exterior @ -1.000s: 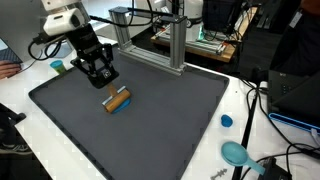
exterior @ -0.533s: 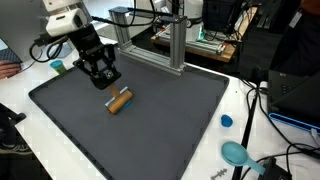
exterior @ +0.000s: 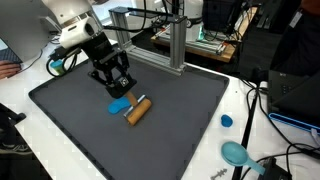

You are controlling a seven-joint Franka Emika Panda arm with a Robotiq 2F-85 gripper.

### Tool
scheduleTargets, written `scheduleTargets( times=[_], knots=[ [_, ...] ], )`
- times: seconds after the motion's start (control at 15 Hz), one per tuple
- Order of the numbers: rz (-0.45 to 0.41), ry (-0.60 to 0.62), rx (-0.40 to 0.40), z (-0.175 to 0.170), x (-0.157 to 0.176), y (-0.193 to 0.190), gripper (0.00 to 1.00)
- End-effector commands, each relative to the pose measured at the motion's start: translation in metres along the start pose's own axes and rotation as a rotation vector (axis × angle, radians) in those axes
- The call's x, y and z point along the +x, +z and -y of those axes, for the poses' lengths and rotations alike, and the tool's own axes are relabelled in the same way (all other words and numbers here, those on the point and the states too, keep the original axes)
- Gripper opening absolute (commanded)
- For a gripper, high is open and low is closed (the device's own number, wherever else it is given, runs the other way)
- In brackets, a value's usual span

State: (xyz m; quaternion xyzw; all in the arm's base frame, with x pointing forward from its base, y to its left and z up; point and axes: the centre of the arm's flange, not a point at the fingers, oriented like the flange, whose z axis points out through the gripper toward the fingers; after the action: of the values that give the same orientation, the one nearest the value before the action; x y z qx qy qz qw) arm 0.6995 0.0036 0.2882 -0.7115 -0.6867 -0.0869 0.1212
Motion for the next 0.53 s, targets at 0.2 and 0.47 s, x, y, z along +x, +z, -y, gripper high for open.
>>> scheduleTargets(
  times=[0.2, 0.47],
  knots=[
    [0.227, -0.002, 0.003, 0.043, 0.039, -0.029, 0.22],
    [0.275, 0.03, -0.015, 0.062, 0.07, -0.052, 0.22]
  ],
)
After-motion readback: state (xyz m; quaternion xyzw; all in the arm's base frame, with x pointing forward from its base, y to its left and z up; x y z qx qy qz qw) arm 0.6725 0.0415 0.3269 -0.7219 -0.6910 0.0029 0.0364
